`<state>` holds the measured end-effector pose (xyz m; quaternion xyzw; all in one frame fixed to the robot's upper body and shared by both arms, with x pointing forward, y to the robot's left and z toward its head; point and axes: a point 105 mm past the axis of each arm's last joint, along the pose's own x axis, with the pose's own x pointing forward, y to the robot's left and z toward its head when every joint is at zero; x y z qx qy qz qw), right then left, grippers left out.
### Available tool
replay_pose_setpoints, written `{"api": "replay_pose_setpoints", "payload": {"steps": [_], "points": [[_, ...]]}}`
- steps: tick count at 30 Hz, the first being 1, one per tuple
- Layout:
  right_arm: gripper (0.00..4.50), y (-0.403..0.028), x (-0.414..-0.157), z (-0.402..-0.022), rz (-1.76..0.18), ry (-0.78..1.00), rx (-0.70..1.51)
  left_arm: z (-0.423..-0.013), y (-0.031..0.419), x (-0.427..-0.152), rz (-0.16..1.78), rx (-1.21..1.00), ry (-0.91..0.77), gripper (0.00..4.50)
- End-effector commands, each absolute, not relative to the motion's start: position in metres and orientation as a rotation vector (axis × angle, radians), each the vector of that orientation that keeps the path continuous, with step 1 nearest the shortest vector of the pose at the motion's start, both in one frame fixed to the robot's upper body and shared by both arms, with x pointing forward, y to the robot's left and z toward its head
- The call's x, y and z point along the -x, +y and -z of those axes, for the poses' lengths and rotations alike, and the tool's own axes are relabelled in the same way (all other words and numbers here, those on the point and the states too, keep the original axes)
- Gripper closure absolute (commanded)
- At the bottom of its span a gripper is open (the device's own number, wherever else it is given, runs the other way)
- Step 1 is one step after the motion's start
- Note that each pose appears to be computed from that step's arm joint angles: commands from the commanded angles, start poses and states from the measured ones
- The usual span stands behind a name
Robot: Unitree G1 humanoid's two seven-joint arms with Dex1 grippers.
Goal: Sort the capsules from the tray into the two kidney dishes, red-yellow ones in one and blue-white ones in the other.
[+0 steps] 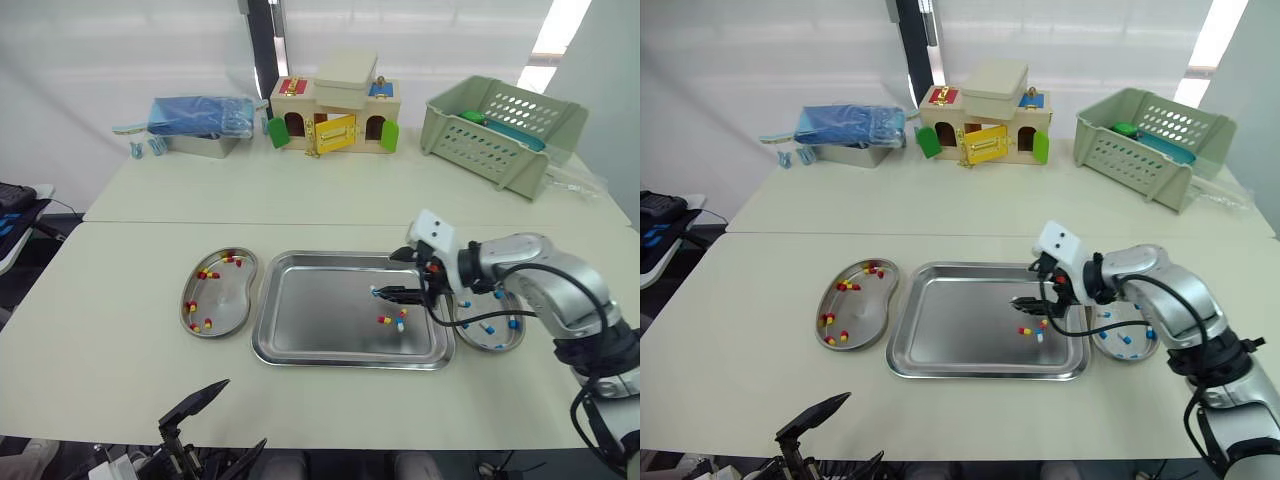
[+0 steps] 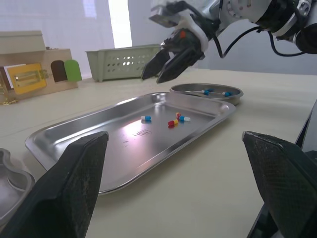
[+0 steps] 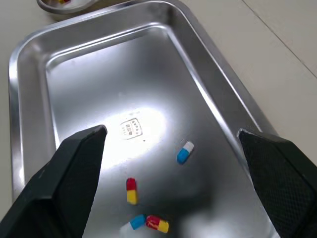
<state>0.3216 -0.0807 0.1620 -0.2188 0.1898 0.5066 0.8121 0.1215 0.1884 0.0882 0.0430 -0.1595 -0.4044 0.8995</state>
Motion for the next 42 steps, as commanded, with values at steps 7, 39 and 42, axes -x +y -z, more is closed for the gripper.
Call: {"api": "replay_pose_setpoints", "payload": {"steps": [7,39,42], "points": [[0.0,-0.073,-0.324,-0.146,-1.013,0.423,0.498,-0.097,0.183,-0.118,0.81,-0.096,-0.371,0.01],[4.48,-0.066,-0.34,-0.102,-0.935,0.482,0.597,-0.094,0.187,-0.12,0.795,-0.121,-0.373,0.0],[4.48,-0.063,-0.338,-0.111,-0.972,0.419,0.596,-0.095,0.186,-0.122,0.809,-0.122,-0.38,0.0]]}}
